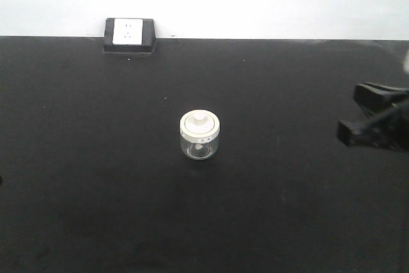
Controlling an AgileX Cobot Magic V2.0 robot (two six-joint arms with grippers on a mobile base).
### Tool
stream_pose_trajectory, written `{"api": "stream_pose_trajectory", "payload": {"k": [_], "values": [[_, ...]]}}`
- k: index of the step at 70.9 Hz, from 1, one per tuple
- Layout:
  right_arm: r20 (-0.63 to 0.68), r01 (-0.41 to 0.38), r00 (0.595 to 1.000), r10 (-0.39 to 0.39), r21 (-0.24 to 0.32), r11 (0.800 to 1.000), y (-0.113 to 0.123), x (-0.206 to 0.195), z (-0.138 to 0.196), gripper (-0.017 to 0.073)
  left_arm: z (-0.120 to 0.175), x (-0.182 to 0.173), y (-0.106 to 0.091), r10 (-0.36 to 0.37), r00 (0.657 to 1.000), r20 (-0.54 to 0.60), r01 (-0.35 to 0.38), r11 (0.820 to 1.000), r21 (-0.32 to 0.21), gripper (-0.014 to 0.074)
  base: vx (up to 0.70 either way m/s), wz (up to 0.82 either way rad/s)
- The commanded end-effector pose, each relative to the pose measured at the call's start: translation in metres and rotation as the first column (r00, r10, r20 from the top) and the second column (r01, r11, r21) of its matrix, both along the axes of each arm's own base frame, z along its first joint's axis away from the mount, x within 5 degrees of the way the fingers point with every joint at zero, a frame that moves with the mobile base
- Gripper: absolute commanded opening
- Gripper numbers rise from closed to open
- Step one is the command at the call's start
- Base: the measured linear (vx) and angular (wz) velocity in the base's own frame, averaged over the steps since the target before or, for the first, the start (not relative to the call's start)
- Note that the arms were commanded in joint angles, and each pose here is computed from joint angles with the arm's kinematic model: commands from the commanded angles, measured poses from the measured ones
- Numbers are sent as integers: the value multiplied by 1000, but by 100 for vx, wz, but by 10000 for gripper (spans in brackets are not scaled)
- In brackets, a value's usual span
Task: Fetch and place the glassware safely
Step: 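Open the right gripper to release the jar knob and withdraw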
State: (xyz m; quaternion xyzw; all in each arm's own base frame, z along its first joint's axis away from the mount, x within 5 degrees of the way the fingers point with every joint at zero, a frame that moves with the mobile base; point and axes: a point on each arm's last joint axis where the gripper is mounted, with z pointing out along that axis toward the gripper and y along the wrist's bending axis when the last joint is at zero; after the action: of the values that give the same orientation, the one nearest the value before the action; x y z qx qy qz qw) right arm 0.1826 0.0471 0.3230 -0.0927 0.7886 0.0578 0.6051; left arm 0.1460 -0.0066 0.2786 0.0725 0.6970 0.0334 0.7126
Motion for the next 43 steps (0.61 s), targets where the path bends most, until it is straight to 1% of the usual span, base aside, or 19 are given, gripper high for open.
{"api": "stream_pose_trajectory", "payload": {"k": [1, 7, 20, 25, 38, 43], "values": [[97, -17, 995, 15, 10, 1000, -5, -19, 11, -3, 17, 0, 0, -4, 994, 109, 6, 1000, -18, -7, 0, 0], [127, -6, 992, 4, 17, 1000, -11, -37, 9, -3, 17, 0, 0, -4, 994, 109, 6, 1000, -18, -7, 0, 0], [174, 19, 984, -21, 9, 1000, -23, -70, -4, -3, 17, 0, 0, -4, 994, 109, 6, 1000, -18, -7, 0, 0], [193, 22, 981, -23, 7, 1000, -26, -79, -9, -3, 17, 0, 0, -4, 994, 109, 6, 1000, -18, -7, 0, 0], [253, 30, 967, -36, 26, 999, -34, -102, -20, -3, 17, 0, 0, -4, 994, 109, 6, 1000, -18, -7, 0, 0], [256, 43, 965, -49, 29, 999, -37, -108, -24, -3, 17, 0, 0, -4, 994, 109, 6, 1000, -18, -7, 0, 0]]}}
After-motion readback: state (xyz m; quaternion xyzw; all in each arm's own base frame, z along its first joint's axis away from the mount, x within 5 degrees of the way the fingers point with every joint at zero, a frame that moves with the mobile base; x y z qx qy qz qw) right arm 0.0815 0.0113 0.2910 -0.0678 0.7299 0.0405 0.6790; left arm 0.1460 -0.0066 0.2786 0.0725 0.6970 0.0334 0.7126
